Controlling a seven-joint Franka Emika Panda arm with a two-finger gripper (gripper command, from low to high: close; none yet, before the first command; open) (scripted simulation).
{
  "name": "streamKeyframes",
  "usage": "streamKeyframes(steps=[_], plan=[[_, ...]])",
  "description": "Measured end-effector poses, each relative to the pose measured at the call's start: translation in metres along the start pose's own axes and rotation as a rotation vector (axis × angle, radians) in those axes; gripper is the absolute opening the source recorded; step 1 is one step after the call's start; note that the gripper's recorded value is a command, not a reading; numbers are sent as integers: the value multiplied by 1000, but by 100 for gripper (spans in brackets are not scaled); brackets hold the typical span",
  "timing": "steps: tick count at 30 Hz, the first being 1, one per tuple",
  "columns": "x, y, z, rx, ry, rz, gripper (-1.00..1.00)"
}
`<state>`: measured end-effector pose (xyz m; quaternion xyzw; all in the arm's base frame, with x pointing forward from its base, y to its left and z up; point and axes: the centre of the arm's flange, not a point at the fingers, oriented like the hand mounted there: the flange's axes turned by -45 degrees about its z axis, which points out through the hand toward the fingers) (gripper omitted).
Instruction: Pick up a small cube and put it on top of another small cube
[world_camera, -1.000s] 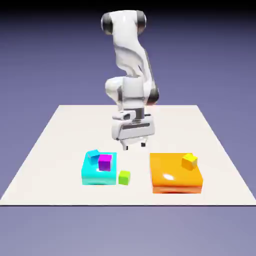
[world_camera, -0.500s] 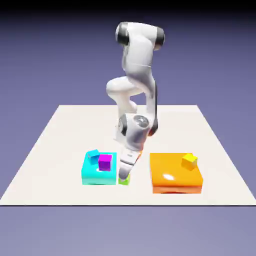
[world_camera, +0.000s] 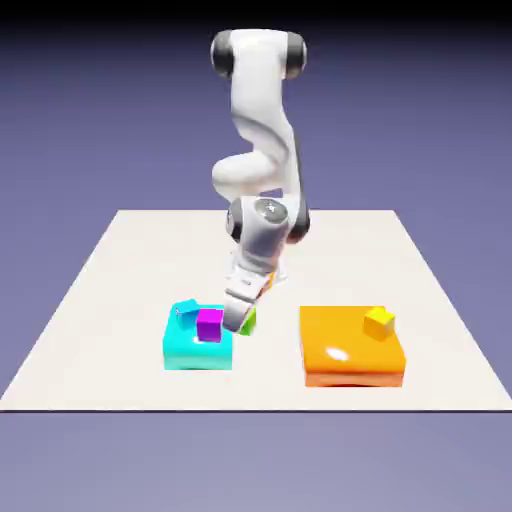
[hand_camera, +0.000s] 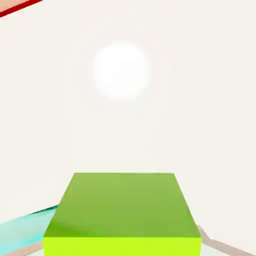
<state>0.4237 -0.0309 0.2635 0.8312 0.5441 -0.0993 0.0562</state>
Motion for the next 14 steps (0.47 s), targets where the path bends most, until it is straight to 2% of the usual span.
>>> streamKeyframes(steps=[4, 6, 11, 12, 14], plan=[[-44, 10, -47, 12, -8, 96, -100], [-51, 11, -53, 13, -10, 110, -100], [-48, 11, 15, 13, -11, 113, -100], [-47, 11, 17, 12, -11, 109, 100], [-47, 11, 17, 11, -11, 110, 100]])
